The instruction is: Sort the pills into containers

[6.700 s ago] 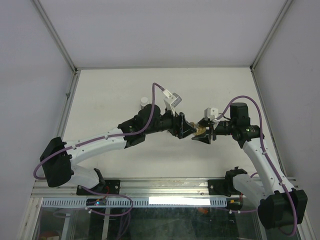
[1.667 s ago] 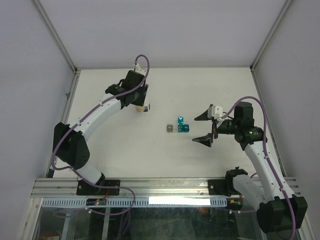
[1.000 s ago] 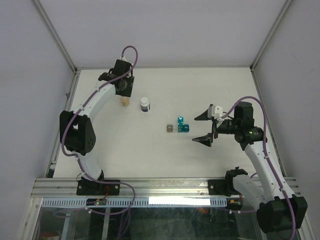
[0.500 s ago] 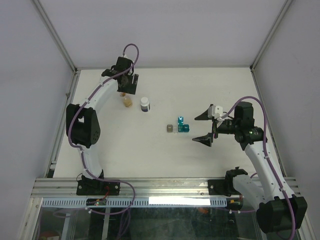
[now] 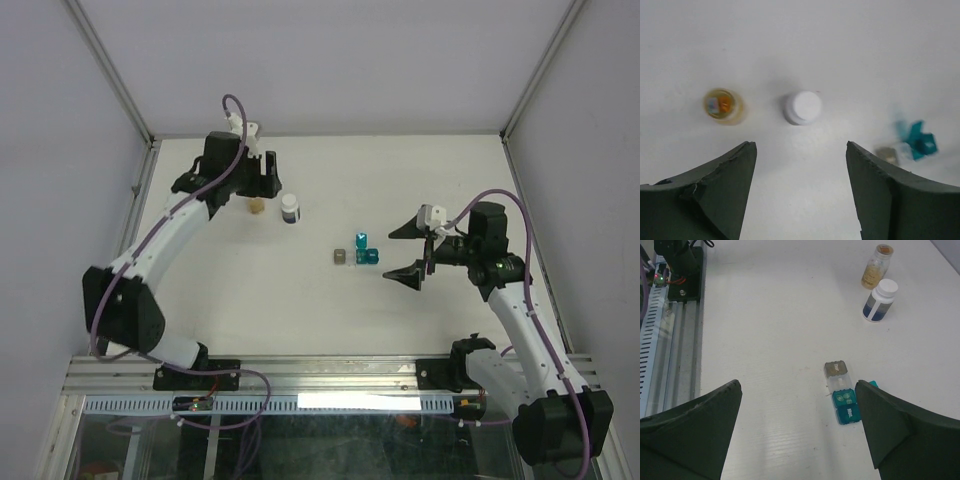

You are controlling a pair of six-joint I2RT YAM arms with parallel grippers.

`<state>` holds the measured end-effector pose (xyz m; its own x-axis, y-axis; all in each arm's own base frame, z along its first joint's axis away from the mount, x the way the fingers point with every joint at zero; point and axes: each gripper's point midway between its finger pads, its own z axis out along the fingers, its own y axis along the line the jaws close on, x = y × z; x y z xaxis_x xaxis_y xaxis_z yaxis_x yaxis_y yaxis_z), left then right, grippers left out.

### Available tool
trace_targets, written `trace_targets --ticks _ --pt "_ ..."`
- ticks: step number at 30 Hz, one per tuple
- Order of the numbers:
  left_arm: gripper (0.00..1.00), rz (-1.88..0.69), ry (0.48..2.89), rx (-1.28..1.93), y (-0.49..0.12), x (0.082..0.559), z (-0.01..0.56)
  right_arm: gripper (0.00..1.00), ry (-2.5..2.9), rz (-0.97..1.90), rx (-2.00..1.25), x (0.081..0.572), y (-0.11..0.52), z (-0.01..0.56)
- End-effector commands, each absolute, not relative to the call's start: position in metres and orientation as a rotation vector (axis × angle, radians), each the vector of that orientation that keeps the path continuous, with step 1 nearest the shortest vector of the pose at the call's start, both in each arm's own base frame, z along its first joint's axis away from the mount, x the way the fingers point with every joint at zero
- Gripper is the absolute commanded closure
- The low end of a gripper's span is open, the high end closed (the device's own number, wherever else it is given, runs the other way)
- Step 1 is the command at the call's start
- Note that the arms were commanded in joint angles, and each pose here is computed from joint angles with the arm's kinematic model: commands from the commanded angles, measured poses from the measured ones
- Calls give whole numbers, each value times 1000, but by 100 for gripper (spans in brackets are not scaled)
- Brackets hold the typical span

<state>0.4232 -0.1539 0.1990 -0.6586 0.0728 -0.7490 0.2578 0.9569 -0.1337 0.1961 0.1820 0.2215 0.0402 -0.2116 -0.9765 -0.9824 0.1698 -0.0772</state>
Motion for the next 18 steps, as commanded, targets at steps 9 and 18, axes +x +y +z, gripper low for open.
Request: trace_targets --ticks 9,18 --pt "27 -1050 1304 747 -287 219 269 1 1542 956 -972 238 178 227" --pt "1 -849 1169 812 -267 215 213 0 1679 1028 -796 267 171 219"
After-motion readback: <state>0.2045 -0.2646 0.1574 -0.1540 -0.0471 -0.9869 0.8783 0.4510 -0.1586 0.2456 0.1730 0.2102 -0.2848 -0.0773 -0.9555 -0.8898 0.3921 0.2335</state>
